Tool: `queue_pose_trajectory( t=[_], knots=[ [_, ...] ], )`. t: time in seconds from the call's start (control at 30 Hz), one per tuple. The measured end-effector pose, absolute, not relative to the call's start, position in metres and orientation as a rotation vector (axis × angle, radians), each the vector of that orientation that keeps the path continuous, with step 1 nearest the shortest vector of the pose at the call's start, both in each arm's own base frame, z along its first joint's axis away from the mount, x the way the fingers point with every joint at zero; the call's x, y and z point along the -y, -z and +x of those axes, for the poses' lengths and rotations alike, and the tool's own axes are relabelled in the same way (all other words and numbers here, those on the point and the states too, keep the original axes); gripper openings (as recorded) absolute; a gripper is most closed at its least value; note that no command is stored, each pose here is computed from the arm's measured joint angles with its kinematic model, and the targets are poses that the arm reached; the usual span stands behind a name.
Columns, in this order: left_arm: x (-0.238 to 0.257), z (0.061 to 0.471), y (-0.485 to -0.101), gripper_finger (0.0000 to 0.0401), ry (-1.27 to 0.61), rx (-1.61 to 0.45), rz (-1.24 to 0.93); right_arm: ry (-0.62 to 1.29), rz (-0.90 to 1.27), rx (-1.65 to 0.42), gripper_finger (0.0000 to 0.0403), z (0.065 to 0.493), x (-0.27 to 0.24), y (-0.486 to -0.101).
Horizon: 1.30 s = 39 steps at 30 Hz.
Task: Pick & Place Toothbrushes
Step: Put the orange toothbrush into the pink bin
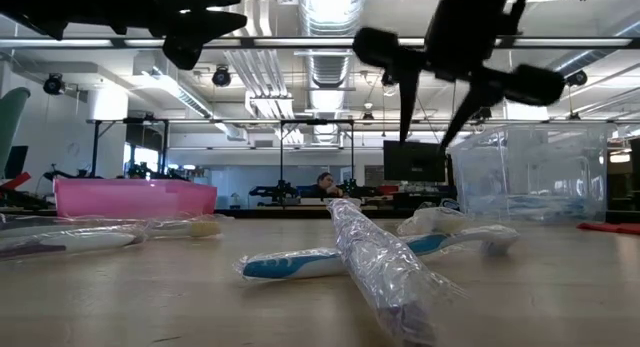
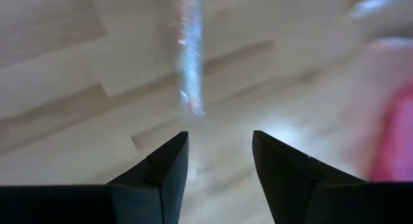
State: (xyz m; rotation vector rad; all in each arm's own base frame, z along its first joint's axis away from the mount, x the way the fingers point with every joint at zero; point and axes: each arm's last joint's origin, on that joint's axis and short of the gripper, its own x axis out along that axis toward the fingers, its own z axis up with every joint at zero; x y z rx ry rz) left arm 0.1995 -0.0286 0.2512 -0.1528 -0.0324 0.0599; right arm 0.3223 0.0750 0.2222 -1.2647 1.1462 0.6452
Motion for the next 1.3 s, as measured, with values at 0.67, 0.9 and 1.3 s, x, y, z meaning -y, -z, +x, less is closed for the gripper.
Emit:
queue_pose_trajectory(
  t=[0.67,0.9,1.3],
  knots=[
    [0.027,0.2,-0.25,0.0181,-0.07,0.019,-0.109,-0.757,-1.168,-1.274,0.0167,0.356,-0.086,-0.153],
    [0.027,0.2,-0.249,0.0181,-0.07,0.016,-0.109,-0.766,-1.128,-1.333,0.015,0.358,-0.087,-0.134],
    [0.027,0.2,-0.249,0.0181,-0.07,0.017,-0.138,-0.785,-1.132,-1.365,0.0056,0.355,-0.085,-0.132]
  ],
)
